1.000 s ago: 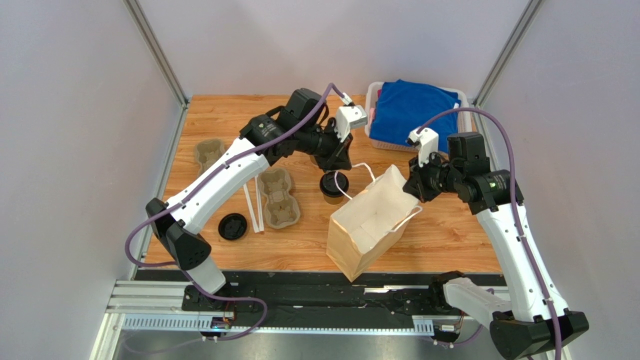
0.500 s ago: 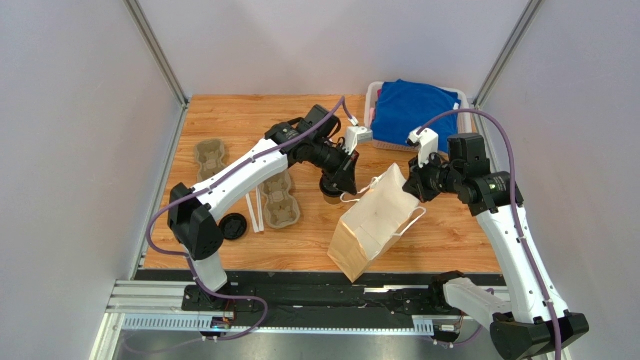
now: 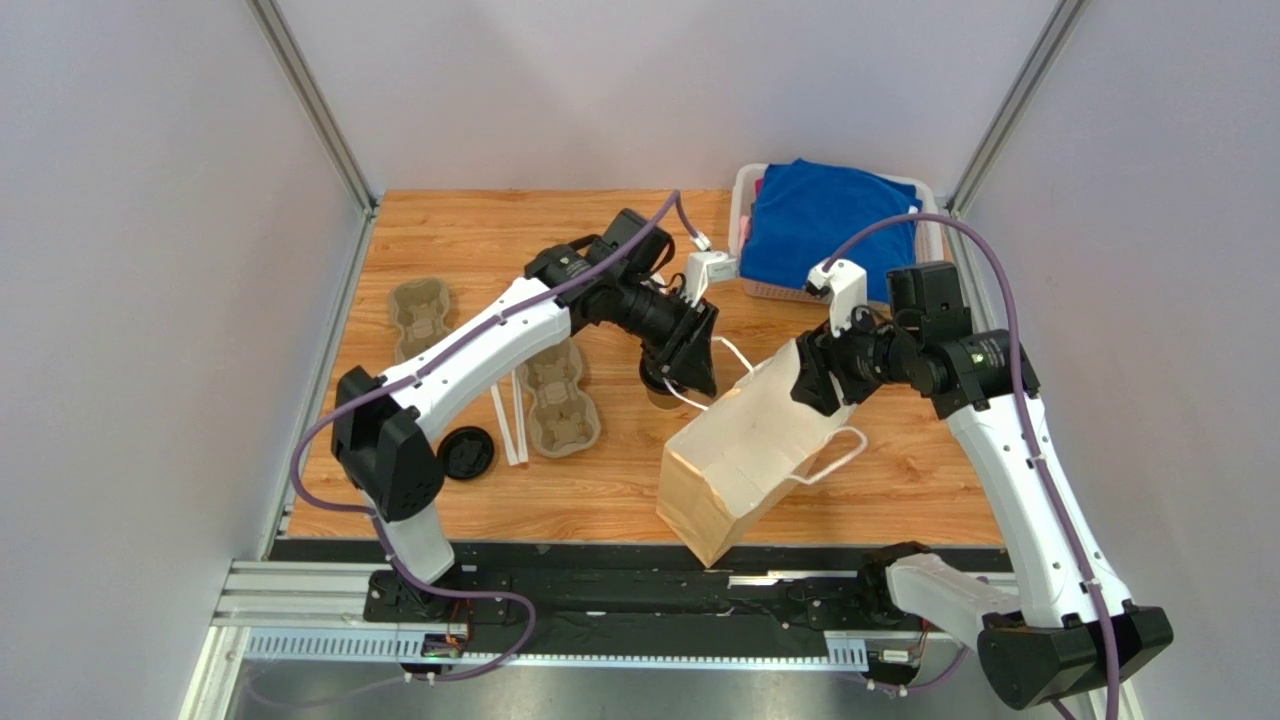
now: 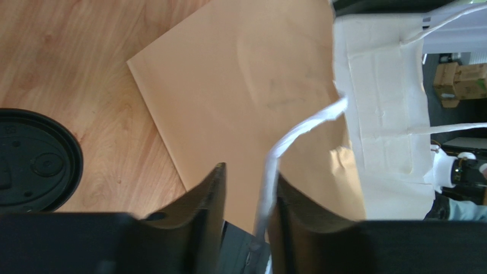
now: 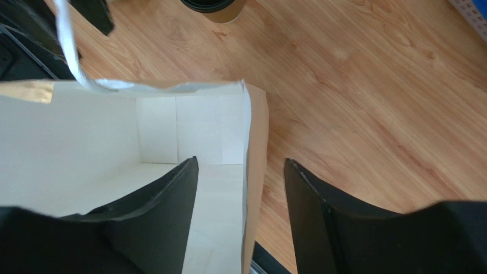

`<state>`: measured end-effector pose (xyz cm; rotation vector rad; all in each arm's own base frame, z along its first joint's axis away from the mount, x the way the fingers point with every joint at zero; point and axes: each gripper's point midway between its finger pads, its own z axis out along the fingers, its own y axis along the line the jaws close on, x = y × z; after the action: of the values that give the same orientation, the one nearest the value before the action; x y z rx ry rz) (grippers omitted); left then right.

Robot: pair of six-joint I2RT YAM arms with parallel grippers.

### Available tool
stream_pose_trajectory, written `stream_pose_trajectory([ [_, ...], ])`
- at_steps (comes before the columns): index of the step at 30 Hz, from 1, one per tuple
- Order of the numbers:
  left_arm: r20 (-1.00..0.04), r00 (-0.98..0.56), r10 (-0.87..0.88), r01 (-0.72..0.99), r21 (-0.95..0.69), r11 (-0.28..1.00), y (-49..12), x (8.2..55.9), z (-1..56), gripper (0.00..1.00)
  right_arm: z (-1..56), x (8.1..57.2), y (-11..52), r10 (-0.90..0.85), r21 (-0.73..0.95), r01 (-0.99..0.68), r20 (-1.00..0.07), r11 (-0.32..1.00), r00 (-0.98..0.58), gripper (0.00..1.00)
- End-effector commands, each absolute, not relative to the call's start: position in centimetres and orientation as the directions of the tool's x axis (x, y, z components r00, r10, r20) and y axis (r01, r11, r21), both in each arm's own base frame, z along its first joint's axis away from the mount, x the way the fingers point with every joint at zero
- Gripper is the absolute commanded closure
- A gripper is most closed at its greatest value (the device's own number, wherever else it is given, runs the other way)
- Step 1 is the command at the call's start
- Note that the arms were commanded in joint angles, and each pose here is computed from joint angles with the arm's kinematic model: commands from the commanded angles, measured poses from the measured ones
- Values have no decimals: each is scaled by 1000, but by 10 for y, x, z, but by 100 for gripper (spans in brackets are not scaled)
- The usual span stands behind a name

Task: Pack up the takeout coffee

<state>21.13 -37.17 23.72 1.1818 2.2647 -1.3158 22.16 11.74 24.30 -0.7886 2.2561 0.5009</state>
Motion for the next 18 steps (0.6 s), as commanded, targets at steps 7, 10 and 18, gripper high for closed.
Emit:
stream_pose_trajectory([
  [7, -799, -487, 353, 873, -454, 177, -344, 221, 337, 35, 279, 231, 112, -379, 74, -636, -747, 768, -546, 11],
  [10, -850, -452, 272, 892, -420, 169, -333, 227, 365, 24, 288, 230, 115, -370, 77, -642, -762, 763, -531, 7],
  [18, -916, -393, 74, 908, -375, 187, -295, 227, 429, 11, 287, 229, 113, -401, 86, -648, -722, 757, -564, 0],
])
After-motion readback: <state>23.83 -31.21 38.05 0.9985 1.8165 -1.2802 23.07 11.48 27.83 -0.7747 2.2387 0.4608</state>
